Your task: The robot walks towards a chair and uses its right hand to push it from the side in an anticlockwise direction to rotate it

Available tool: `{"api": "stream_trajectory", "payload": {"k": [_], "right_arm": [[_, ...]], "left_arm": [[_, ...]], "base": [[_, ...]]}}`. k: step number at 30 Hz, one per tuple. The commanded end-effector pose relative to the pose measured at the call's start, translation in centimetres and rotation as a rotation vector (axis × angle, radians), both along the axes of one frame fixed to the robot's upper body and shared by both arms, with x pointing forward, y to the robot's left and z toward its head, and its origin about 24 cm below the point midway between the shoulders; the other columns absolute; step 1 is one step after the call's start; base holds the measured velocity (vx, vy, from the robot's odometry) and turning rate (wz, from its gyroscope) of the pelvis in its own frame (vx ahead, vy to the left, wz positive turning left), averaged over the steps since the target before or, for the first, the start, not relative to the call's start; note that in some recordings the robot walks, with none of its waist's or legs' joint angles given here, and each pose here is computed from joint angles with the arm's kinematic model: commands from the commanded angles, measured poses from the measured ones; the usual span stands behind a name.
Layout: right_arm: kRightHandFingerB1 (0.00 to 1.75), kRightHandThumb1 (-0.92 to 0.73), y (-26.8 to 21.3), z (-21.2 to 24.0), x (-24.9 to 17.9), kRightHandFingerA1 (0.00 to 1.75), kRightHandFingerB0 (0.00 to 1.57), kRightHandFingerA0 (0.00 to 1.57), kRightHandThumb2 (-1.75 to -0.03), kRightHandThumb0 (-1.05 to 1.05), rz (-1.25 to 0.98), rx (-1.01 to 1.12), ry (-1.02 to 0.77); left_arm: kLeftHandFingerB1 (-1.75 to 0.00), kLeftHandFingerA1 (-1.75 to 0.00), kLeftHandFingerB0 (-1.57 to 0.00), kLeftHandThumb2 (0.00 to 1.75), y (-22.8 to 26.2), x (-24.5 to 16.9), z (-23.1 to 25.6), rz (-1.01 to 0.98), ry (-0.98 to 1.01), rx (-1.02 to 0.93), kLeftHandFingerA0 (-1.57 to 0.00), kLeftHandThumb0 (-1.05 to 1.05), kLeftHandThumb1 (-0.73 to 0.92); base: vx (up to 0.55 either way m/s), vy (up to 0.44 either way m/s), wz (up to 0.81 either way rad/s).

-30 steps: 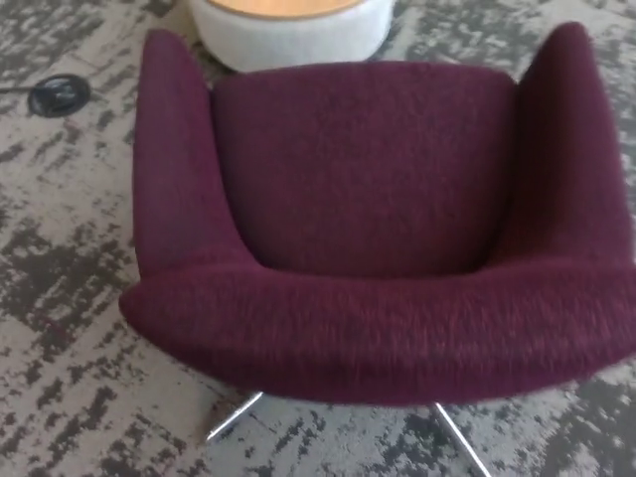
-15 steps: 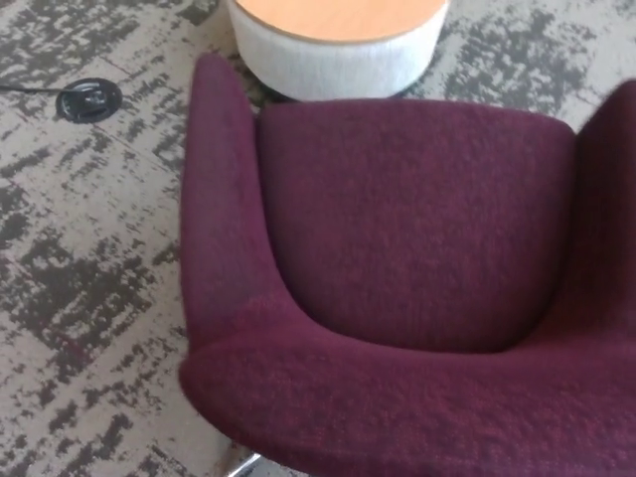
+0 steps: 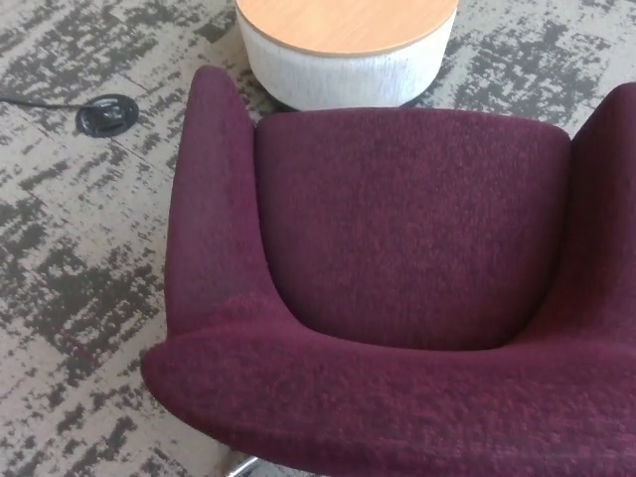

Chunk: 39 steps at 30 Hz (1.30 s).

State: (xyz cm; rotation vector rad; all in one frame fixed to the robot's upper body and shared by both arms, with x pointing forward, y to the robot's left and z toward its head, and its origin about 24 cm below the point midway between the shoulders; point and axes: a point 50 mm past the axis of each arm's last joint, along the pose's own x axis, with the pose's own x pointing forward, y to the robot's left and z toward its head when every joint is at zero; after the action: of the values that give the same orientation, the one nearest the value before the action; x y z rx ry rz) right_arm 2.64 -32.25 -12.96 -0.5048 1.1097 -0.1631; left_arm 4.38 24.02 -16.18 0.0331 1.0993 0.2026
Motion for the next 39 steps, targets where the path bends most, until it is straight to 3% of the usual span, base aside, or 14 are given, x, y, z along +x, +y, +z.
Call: {"api": "stream_trajectory", "payload": {"k": [1,15,16,18,19,21,22,23,24,33,34,36,37,39], "right_arm": [[0.42,-0.74,-0.2,0.1,-0.2,0.43,0.05,0.18,-0.63,-0.77,-0.006,-0.011,0.009],[0.42,-0.73,-0.4,0.2,0.1,0.45,0.05,0.2,-0.62,-0.81,0.003,-0.01,-0.005],[0.41,-0.58,-0.4,0.2,0.0,0.53,0.02,0.17,-0.96,-0.81,0.007,-0.013,0.0],[0.4,-0.73,-0.5,0.3,0.0,0.43,0.04,0.17,-0.63,-0.81,0.002,-0.003,-0.005],[0.41,-0.59,-0.5,0.3,0.0,0.53,0.02,0.17,-0.96,-0.84,0.005,-0.01,-0.004],[0.41,-0.58,-0.5,0.3,-0.1,0.53,0.02,0.17,-0.96,-0.83,0.006,-0.008,-0.004],[0.4,-0.73,-0.5,0.3,-0.1,0.45,0.05,0.19,-0.63,-0.8,0.007,-0.009,-0.006],[0.43,-0.58,-0.5,0.3,-0.1,0.53,0.03,0.17,-0.95,-0.8,0.019,-0.023,0.008],[0.39,-0.74,-0.5,0.3,-0.1,0.45,0.06,0.2,-0.63,-0.77,0.028,-0.029,0.013],[0.44,-0.58,-0.6,0.4,0.6,0.53,0.03,0.16,-0.95,-0.79,0.044,-0.032,-0.01],[0.42,-0.74,-0.6,0.4,0.7,0.44,0.06,0.16,-0.63,-0.77,0.051,-0.029,-0.011],[0.42,-0.75,-0.7,0.5,0.7,0.43,0.04,0.14,-0.63,-0.79,0.072,-0.042,-0.004],[0.54,-0.41,-0.7,0.5,0.6,0.51,0.02,0.0,-1.02,-0.39,0.07,-0.043,0.001],[0.41,-0.75,-0.6,0.4,0.5,0.41,0.06,0.17,-0.63,-0.78,0.07,-0.044,0.003]], "left_arm": [[-0.35,-0.48,-0.27,0.7,0.7,-0.3,0.2,0.031,-0.018,0.007,-0.33,-0.76,0.68],[-0.3,-0.44,-0.28,0.64,0.4,0.4,0.2,0.032,-0.036,0.001,-0.31,-0.74,0.77],[-0.31,-0.43,-0.28,0.65,0.3,0.4,0.2,-0.007,-0.033,0.017,-0.31,-0.72,0.81],[-0.31,-0.42,-0.29,0.65,0.2,0.5,0.2,-0.008,-0.028,0.024,-0.33,-0.72,0.81],[-0.3,-0.41,-0.28,0.65,0.2,0.6,0.2,-0.028,-0.023,0.029,-0.33,-0.72,0.82],[-0.3,-0.42,-0.27,0.66,0.1,0.6,0.2,-0.026,-0.023,0.028,-0.33,-0.71,0.82],[-0.31,-0.43,-0.28,0.65,0.2,0.6,0.2,-0.02,-0.03,0.022,-0.34,-0.72,0.81],[-0.31,-0.45,-0.28,0.65,0.2,0.5,0.2,-0.017,-0.037,0.017,-0.33,-0.75,0.8],[-0.3,-0.44,-0.28,0.65,0.1,0.4,0.2,-0.017,-0.039,0.016,-0.34,-0.75,0.81],[-0.36,-0.48,-0.28,0.73,0.0,0.9,0.2,0.01,-0.04,0.01,-0.34,-0.79,0.68],[-0.32,-0.46,-0.31,0.64,0.0,0.9,0.2,0.019,-0.044,0.007,-0.39,-0.75,0.78],[-0.32,-0.47,-0.32,0.64,-0.1,0.9,0.1,0.012,-0.035,0.014,-0.4,-0.76,0.79],[-0.32,-0.46,-0.32,0.64,-0.1,0.8,0.1,0.017,-0.036,0.005,-0.39,-0.77,0.78],[-0.37,-0.48,-0.29,0.75,0.0,0.7,0.1,0.005,-0.031,0.016,-0.35,-0.81,0.67]], "base": [[-0.08,-0.045,0.01],[-0.09,0.132,0.07],[-0.12,0.072,0.06],[-0.09,0.046,0.04],[-0.08,0.033,0.07],[0.0,0.0,0.0],[-0.09,-0.039,0.07],[-0.08,-0.075,0.09],[-0.13,-0.101,0.05],[-0.12,-0.021,-0.07],[-0.11,0.186,0.07],[-0.13,0.206,0.01],[-0.12,0.252,-0.12],[-0.11,0.311,0.02]]}}
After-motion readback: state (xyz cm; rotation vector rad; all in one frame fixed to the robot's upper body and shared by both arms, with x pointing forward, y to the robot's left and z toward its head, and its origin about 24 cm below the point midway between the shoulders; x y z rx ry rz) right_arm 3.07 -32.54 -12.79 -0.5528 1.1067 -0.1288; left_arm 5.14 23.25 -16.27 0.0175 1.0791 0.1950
